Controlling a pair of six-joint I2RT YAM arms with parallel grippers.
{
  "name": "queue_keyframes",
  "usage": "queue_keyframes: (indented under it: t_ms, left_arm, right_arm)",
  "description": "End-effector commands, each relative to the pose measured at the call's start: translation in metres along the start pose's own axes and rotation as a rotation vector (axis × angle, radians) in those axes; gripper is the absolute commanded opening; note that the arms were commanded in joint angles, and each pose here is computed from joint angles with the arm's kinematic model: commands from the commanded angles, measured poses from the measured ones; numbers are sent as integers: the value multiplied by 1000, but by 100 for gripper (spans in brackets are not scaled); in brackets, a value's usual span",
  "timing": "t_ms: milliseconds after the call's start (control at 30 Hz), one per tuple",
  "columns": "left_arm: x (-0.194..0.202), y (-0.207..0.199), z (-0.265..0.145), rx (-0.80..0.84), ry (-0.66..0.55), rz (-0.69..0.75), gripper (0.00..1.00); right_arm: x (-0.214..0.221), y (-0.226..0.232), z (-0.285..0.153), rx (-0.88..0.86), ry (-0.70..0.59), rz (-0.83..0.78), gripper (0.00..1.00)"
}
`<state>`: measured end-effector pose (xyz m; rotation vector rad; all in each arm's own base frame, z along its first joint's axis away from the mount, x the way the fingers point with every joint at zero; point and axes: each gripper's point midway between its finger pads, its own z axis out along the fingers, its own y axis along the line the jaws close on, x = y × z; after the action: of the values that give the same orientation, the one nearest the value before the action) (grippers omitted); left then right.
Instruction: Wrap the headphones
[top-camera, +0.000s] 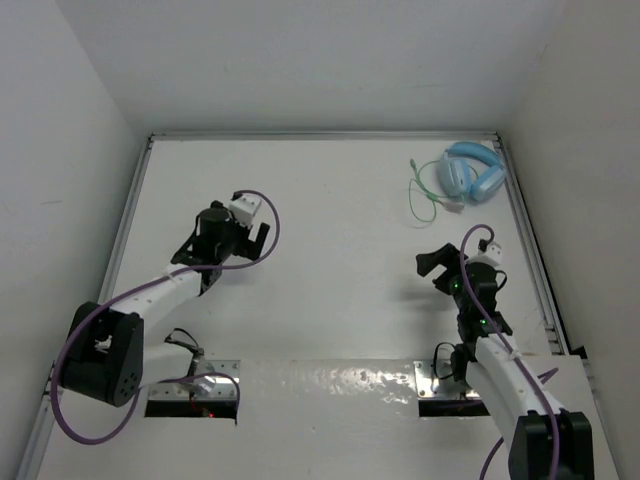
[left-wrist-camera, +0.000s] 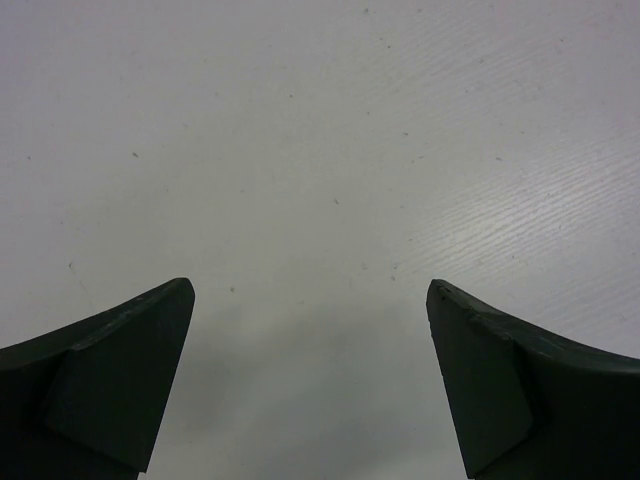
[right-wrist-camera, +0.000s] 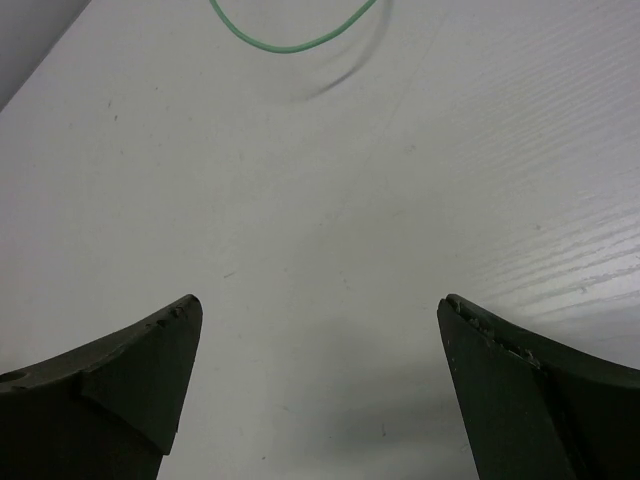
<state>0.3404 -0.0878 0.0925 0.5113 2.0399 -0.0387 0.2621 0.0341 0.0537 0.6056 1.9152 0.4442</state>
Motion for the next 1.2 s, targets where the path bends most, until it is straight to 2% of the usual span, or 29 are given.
queue_keyframes:
  t_ms: [0,167,300,333,400,433,467,500,533,567,600,633,700,733,800,867,900,967,1067,1133,1167]
  left_arm:
    - [-40,10,-5,-16,-103,-30,100]
    - [-48,14,-15,-19,-124,1,100]
    - [-46,13,-18,-12,-140,18,100]
    - [-51,16,-19,-23,-139,14,100]
    - [-47,17,-20,-27,-115,22,100]
    - [-47,19,-21,-32,-117,25,100]
    - [-47,20,-21,-34,-116,30,100]
    - [-48,20,-22,-35,-121,32,100]
    - [-47,20,-22,-33,-121,32,100]
    - [-47,19,-21,-30,-121,30,100]
    - [-47,19,-20,-28,-118,28,100]
    - [-44,18,-18,-20,-106,29,100]
    - [-40,14,-15,-1,-90,39,100]
    - [-37,12,-13,12,-78,44,100]
    - [-36,9,-11,39,-66,63,100]
    - [-30,5,-8,66,-37,72,100]
    - [-32,3,-7,78,-37,75,100]
    - [-27,1,-4,94,-18,76,100]
    - [-23,-3,-1,113,-2,81,100]
    - [-25,-5,-1,131,-5,79,100]
    - [-24,-7,-1,140,-3,80,100]
  right_arm:
    - [-8,11,0,-45,-27,-6,99]
    - [-34,0,2,47,-132,-34,99]
    - [-83,23,12,90,-165,-122,99]
    - [-123,44,23,110,-194,-142,99]
    - [-146,42,37,220,-127,-223,99]
    - [-185,52,62,267,-127,-217,99]
    - [-188,36,71,336,-50,-201,99]
    - [-201,34,83,362,-34,-171,99]
    - [-249,38,91,402,-114,-154,99]
    - [-238,15,114,491,-49,-165,99]
    - [-249,10,123,526,-56,-201,99]
    - [-281,21,130,531,-114,-217,99]
    - [-284,-5,152,648,-86,-275,99]
    - [-311,-5,155,667,-139,-265,99]
    - [-301,-35,181,728,-87,-248,99]
    - [-322,-40,186,803,-167,-247,99]
    - [-319,-42,194,799,-155,-305,99]
    - [-313,-42,207,757,-135,-290,99]
    - [-305,-66,206,878,-137,-269,99]
    - [-284,-80,202,907,-107,-288,99]
    - [-284,-82,204,898,-134,-280,99]
